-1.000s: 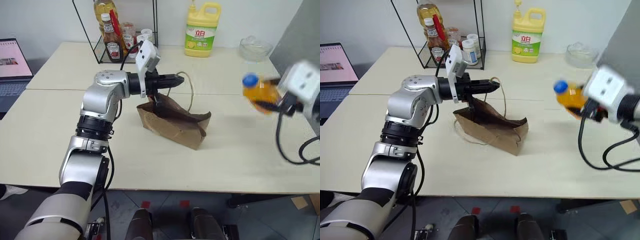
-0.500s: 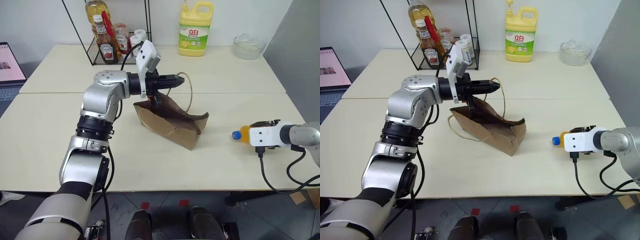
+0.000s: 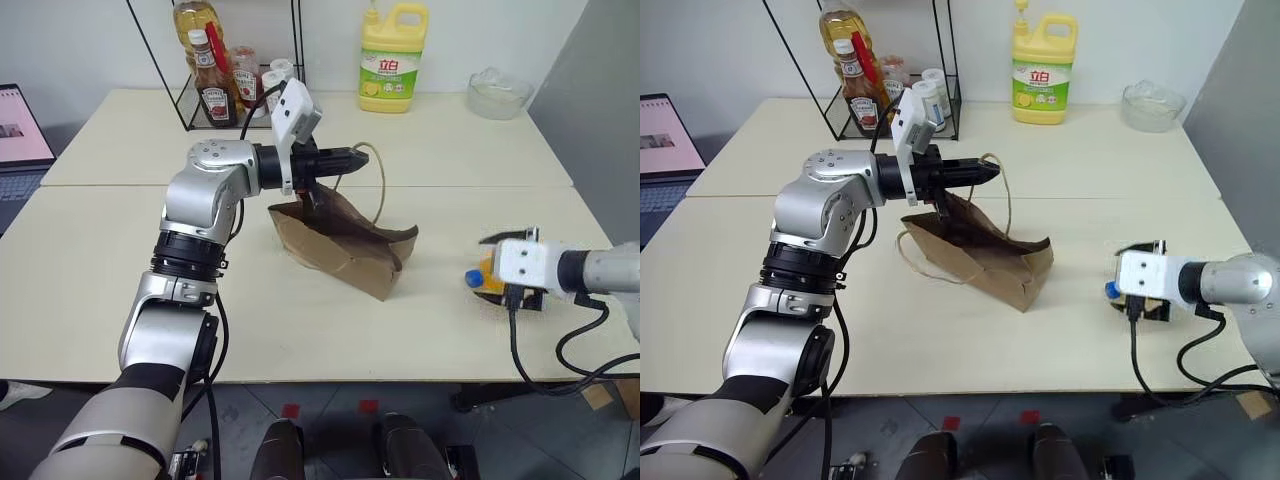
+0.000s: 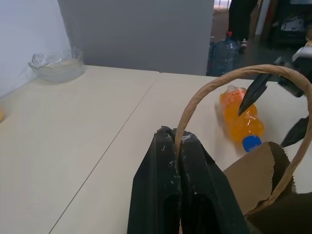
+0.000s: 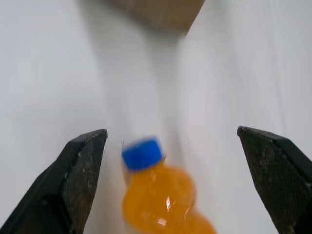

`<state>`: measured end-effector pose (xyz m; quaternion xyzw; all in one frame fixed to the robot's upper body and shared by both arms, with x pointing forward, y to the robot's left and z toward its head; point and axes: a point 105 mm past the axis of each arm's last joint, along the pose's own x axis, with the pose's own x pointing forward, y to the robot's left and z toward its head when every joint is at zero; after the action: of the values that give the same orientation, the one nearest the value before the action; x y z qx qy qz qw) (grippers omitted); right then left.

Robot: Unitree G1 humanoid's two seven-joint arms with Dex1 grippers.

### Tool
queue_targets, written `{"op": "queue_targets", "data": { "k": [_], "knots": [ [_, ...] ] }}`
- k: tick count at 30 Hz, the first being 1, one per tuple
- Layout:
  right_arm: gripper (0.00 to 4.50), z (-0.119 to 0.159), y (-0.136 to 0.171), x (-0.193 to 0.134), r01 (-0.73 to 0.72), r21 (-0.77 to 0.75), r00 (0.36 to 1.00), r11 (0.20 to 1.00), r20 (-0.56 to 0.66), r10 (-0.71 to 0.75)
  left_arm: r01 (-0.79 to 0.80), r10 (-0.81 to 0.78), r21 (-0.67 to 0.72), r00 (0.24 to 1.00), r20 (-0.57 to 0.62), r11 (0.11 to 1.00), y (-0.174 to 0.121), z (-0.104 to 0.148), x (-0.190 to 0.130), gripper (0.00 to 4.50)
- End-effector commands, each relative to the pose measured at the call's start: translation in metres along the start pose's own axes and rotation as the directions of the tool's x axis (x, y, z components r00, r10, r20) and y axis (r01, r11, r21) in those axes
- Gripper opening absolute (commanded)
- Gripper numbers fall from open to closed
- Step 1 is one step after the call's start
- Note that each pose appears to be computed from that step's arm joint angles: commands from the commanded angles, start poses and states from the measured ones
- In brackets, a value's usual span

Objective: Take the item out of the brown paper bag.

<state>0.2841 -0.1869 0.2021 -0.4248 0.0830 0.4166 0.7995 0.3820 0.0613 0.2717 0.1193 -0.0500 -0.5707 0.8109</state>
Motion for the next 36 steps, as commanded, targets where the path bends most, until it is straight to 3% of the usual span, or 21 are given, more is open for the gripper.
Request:
{"op": "queue_targets", "data": {
  "k": [1, 2, 5, 17, 29, 32, 36],
  "knots": [
    [4.49, 0.053, 0.007, -0.015, -0.019, 0.191, 0.966, 0.981, 0.257, -0.031, -0.034, 0.034, 0.027, 0.999, 0.028, 0.999, 0.005, 0.011, -0.007, 0.0],
    [4.49, 0.058, 0.009, -0.015, -0.025, 0.228, 0.957, 0.973, 0.288, -0.042, -0.04, 0.039, 0.022, 0.999, 0.025, 0.999, 0.006, 0.011, -0.007, 0.0],
    [4.5, 0.069, 0.016, -0.011, -0.048, 0.303, 0.936, 0.952, 0.345, -0.063, -0.075, 0.075, 0.018, 0.997, 0.006, 0.997, 0.012, 0.007, -0.007, 0.61],
    [4.5, 0.073, 0.021, 0.007, -0.035, 0.383, 0.917, 0.923, 0.379, -0.123, -0.152, 0.151, 0.076, 0.988, 0.025, 0.985, 0.021, 0.017, -0.032, 4.32],
    [4.5, 0.049, 0.017, 0.005, 0.097, 0.439, 0.904, 0.893, 0.336, -0.263, -0.446, 0.444, -0.033, 0.878, 0.177, 0.895, 0.03, 0.032, -0.083, 4.32],
    [4.5, 0.045, 0.023, 0.003, 0.123, 0.451, 0.897, 0.884, 0.331, -0.294, -0.62, 0.616, -0.017, 0.776, 0.138, 0.785, 0.036, 0.016, -0.118, 4.32],
    [4.5, 0.034, 0.039, -0.002, 0.151, 0.491, 0.895, 0.858, 0.3, -0.33, -0.743, 0.749, 0.124, 0.662, -0.006, 0.658, 0.016, -0.033, -0.16, 4.32]
  ]
}}
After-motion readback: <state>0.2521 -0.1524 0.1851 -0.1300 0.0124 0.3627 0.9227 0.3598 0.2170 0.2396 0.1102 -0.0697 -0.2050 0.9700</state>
